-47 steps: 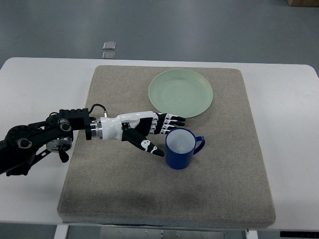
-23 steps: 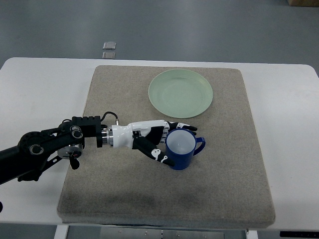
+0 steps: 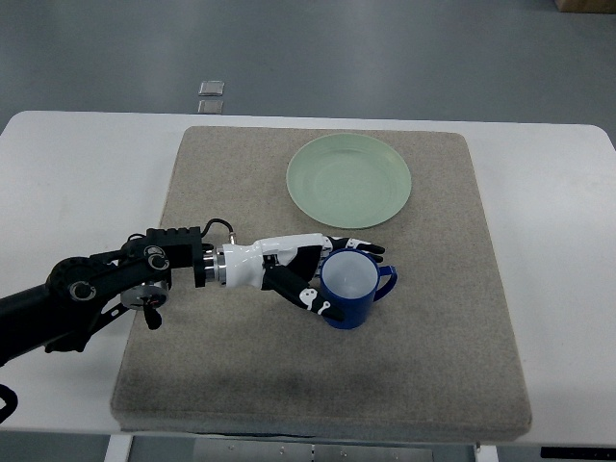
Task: Place cup left of plate with left hand
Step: 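Close the left hand's fingers around the blue mug body, then slide the held mug past the plate toward the left arm's side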
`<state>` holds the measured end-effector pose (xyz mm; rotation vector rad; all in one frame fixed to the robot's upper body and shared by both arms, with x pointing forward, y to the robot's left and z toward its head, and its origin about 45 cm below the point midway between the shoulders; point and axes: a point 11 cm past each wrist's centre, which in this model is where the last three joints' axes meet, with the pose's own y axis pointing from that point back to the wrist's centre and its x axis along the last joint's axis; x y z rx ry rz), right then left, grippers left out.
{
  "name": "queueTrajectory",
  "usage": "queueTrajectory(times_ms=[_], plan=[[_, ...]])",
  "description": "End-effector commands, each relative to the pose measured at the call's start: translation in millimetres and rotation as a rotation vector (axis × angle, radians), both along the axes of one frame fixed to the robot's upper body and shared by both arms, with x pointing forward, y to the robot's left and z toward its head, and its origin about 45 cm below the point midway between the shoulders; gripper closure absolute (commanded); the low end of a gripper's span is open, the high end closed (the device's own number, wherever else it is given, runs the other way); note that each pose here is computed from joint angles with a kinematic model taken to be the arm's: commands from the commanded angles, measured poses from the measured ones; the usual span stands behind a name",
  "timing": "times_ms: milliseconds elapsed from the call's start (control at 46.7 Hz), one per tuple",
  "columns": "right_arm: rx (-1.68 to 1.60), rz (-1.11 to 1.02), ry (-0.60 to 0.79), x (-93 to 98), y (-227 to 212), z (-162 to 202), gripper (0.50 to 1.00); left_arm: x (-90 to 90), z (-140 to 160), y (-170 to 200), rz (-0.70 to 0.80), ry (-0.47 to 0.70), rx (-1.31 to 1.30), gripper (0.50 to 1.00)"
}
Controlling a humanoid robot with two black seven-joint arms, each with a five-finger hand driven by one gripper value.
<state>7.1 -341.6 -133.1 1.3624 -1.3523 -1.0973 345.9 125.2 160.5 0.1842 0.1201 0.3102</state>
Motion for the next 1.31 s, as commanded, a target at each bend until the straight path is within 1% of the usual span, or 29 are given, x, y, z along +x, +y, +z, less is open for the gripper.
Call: queueTrajectory(times_ms=[0,150,278,407,450,493,535,578,600,685,771,878,1113,1285], plan=[[0.000,0.000,-0.001,0.4,0,0,0.568,2.1,-2,0,0.007,0.002,0.003,0.501],[0.000,0.000,0.001,-0.5,0,0,0.568,2.0,-1,-2,0.006,0.002,-0.001,0.504],[0.000,0.000,-0.001,0.4,0,0,0.568,1.8,-1,-5,0.005,0.002,-0.005,0.519],[-0.001,-0.002,0.000,-0.4,0,0,0.568,2.4,-1,-8,0.014,-0.007,-0.008,0.566],[-0.001,0.000,-0.001,0.4,0,0,0.568,2.3,-1,-10,0.017,-0.009,-0.009,0.606],[-0.001,0.000,-0.001,0.4,0,0,0.568,3.6,-1,-10,0.027,-0.015,-0.008,0.613],[0.000,0.000,-0.001,0.4,0,0,0.568,4.8,-1,-10,0.039,-0.023,-0.005,0.643],[0.000,0.000,-0.001,0.4,0,0,0.568,6.0,-1,-10,0.049,-0.029,-0.002,0.654],[-0.001,0.000,-0.001,0.4,0,0,0.568,6.2,-1,-10,0.050,-0.029,-0.002,0.677],[-0.001,0.000,0.001,-0.5,0,0,0.568,5.8,-1,-10,0.049,-0.030,-0.002,0.722],[-0.001,0.000,-0.001,0.4,0,0,0.568,5.5,-1,-10,0.046,-0.032,0.000,0.797],[-0.001,0.000,-0.001,0.4,0,0,0.568,5.3,-2,-10,0.046,-0.032,0.001,0.870],[0.000,0.000,-0.001,0.4,0,0,0.568,6.1,-2,-9,0.054,-0.034,0.003,0.877],[0.000,0.000,-0.001,0.4,0,0,0.568,12.3,2,-9,0.095,-0.055,-0.004,0.874]])
